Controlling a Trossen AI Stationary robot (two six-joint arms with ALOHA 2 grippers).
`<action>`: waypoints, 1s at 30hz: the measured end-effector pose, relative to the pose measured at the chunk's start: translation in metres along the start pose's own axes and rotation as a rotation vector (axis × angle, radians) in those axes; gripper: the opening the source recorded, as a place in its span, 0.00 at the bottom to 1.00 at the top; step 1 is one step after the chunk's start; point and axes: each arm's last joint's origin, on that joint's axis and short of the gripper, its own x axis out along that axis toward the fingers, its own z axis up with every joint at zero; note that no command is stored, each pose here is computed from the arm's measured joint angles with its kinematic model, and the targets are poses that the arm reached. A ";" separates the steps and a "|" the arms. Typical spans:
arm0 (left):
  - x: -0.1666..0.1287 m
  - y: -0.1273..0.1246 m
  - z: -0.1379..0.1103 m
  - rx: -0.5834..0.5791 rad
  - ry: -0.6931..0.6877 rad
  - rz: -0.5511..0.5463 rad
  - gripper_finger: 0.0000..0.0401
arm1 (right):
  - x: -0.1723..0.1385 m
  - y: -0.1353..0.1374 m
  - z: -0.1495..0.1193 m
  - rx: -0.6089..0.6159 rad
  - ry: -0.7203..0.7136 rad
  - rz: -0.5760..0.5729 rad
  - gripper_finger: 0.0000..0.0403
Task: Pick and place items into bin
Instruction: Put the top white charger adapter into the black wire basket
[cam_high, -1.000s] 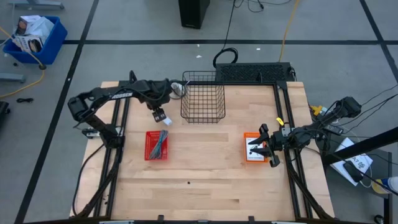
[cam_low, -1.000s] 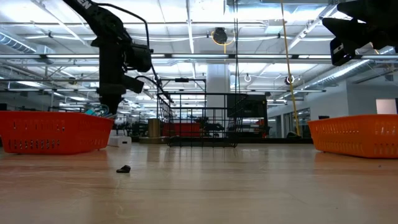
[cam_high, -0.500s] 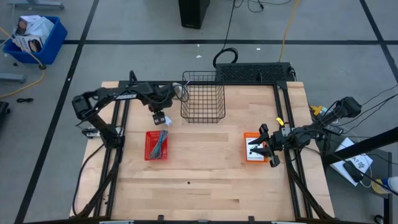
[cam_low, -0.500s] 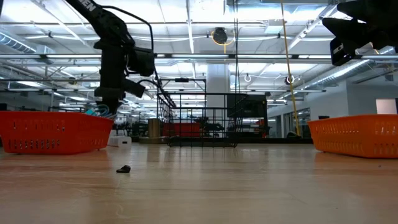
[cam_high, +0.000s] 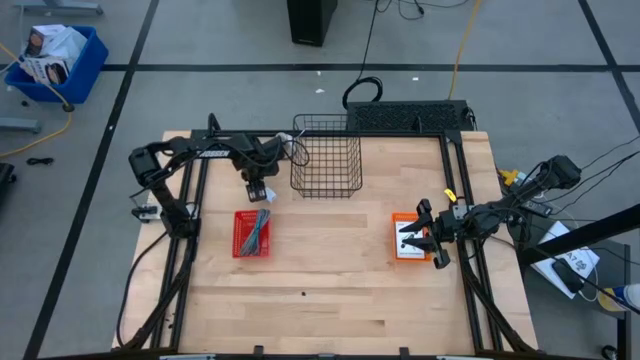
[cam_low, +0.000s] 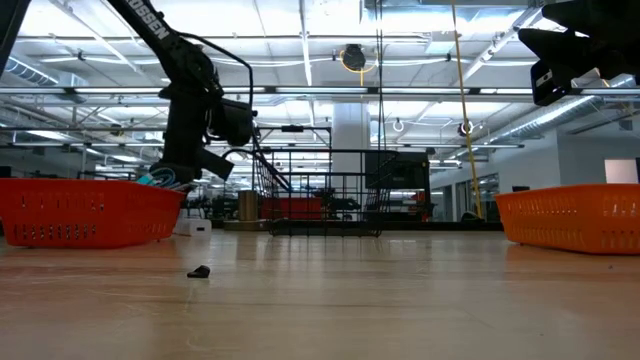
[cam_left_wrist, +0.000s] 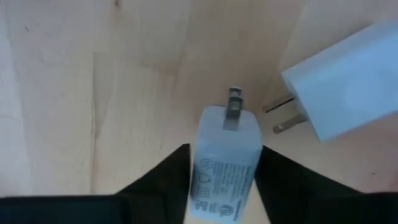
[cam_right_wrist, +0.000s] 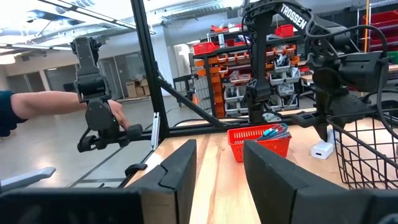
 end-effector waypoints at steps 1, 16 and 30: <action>0.000 0.000 0.000 -0.001 0.000 0.001 0.39 | 0.000 0.000 0.000 0.000 0.000 0.000 0.31; -0.007 0.000 -0.014 -0.082 0.122 0.050 0.31 | 0.000 0.000 0.000 0.000 0.000 0.000 0.31; -0.062 -0.010 -0.026 -0.096 -0.079 0.086 0.32 | 0.000 0.000 0.000 0.000 0.000 0.000 0.31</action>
